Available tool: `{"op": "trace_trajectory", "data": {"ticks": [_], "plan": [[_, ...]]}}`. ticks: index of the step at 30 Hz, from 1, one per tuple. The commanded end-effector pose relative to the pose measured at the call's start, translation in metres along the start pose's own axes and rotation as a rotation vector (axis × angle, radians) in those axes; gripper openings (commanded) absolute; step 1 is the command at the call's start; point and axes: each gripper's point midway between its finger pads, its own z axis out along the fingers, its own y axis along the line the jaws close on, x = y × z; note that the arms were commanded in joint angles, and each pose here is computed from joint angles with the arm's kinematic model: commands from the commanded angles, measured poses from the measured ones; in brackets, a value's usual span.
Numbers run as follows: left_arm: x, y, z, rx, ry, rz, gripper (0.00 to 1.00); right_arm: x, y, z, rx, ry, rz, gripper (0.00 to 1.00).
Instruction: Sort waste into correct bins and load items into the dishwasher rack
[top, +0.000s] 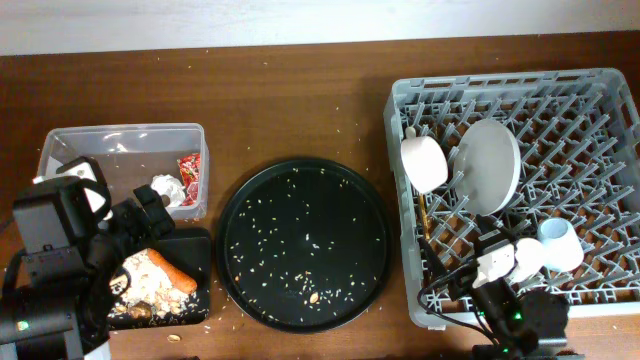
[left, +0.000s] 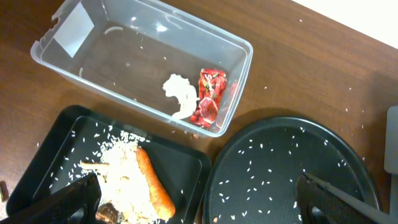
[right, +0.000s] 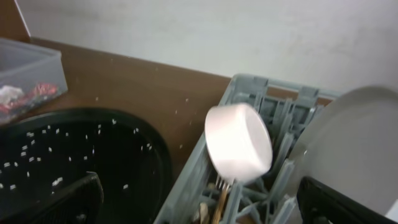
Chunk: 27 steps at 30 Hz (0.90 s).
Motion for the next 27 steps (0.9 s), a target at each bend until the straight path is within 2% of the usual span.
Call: {"op": "trace_trajectory", "data": {"ticks": [1, 5, 15, 20, 23, 27], "plan": [[-0.002, 0.003, -0.002, -0.013, -0.013, 0.014, 0.99, 0.020, -0.001, 0.011, -0.004, -0.023, -0.012, 0.99], [-0.002, 0.003, -0.002, -0.013, -0.013, 0.014, 0.99, 0.013, -0.004, 0.016, 0.006, -0.115, -0.050, 0.98], [-0.002, 0.003, -0.002, -0.013, -0.013, 0.014, 0.99, 0.013, -0.004, 0.016, 0.006, -0.113, -0.049, 0.99], [0.010, -0.025, -0.026, 0.093, -0.056, 0.112, 0.99, 0.013, -0.004, 0.016, 0.006, -0.113, -0.049, 0.99], [0.012, -0.016, -0.037, 0.028, -0.150, 0.182, 0.99, 0.013, -0.004, 0.016, 0.006, -0.113, -0.049, 0.99], [0.023, -0.039, -0.026, 0.210, -0.413, 0.179, 0.99, 0.013, -0.004, 0.016, 0.006, -0.113, -0.049, 0.99]]}}
